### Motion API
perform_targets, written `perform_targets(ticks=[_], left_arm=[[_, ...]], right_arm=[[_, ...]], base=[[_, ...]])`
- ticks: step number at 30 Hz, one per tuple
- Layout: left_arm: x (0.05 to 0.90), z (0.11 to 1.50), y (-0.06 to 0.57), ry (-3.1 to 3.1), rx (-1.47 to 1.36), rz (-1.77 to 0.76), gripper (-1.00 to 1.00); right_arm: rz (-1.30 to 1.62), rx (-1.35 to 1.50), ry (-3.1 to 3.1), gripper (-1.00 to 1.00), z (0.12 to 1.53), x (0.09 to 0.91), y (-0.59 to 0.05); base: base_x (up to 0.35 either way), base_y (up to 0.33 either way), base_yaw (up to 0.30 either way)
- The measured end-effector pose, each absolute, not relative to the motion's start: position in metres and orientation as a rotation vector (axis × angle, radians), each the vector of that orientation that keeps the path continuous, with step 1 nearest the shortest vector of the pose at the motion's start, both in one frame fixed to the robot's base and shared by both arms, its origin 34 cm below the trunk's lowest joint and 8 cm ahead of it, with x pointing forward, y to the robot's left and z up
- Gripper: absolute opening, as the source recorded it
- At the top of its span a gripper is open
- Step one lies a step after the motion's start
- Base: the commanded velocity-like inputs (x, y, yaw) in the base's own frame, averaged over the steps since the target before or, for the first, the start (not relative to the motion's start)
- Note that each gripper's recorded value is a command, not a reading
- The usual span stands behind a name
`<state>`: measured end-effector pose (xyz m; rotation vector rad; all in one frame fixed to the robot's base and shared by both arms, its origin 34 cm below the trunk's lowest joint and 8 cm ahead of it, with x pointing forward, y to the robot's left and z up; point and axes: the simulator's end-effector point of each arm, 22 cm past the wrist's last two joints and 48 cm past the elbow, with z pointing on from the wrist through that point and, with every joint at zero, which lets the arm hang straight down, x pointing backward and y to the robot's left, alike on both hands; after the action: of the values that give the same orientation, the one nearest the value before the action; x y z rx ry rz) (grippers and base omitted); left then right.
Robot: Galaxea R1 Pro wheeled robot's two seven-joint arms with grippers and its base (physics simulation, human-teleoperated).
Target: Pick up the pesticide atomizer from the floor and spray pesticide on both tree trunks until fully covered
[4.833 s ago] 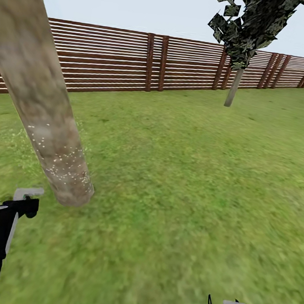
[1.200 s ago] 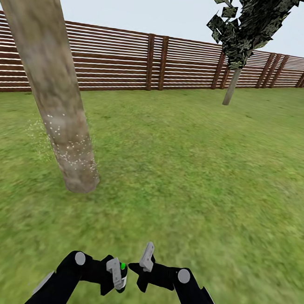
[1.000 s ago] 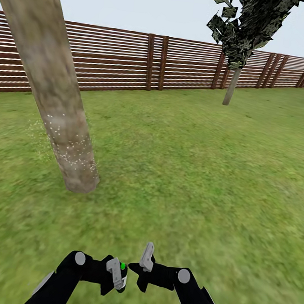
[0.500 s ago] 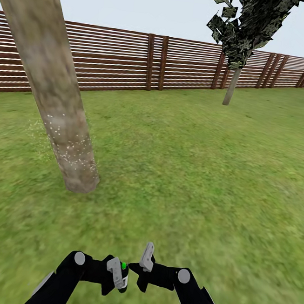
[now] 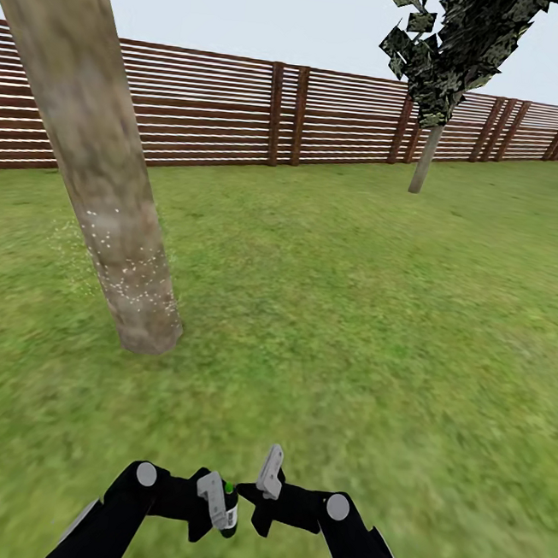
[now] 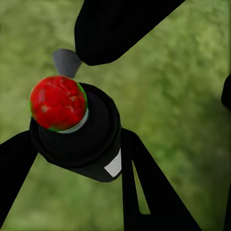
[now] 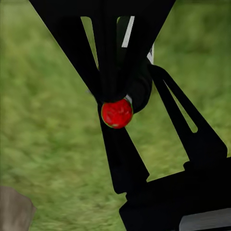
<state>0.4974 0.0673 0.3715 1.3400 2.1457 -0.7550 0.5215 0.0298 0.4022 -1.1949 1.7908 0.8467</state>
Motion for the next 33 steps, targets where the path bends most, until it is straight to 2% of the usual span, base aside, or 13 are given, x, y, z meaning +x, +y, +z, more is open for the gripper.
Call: perform_targets(ticks=[11,19,23,24,30,33], left_arm=[[0.485,0.358,0.073,2.179,1.369,-0.762,-1.0],[0.485,0.339,0.154,2.282,1.396,-0.636,-1.0],[0.485,0.33,0.229,2.37,1.409,-0.509,-1.0],[0.485,0.328,0.246,2.389,1.407,-0.468,-1.0],[0.489,0.324,0.303,2.458,1.378,-0.313,-1.0],[0.496,0.309,0.334,2.574,1.064,-0.198,-1.0]], right_arm=[[0.847,-1.195,1.791,-1.0,0.402,0.521,0.03],[0.845,-1.196,1.792,-1.0,0.402,0.521,0.029],[0.841,-1.197,1.798,-1.0,0.4,0.522,0.026],[0.84,-1.197,1.799,1.0,0.399,0.522,0.025],[0.807,-1.206,1.835,1.0,0.387,0.522,0.001],[0.713,-1.164,1.964,1.0,0.349,0.516,-0.048]], base=[[0.0,0.0,0.0],[0.0,0.0,0.0],[0.0,0.0,0.0],[0.0,0.0,0.0],[0.0,0.0,0.0],[0.0,0.0,0.0]])
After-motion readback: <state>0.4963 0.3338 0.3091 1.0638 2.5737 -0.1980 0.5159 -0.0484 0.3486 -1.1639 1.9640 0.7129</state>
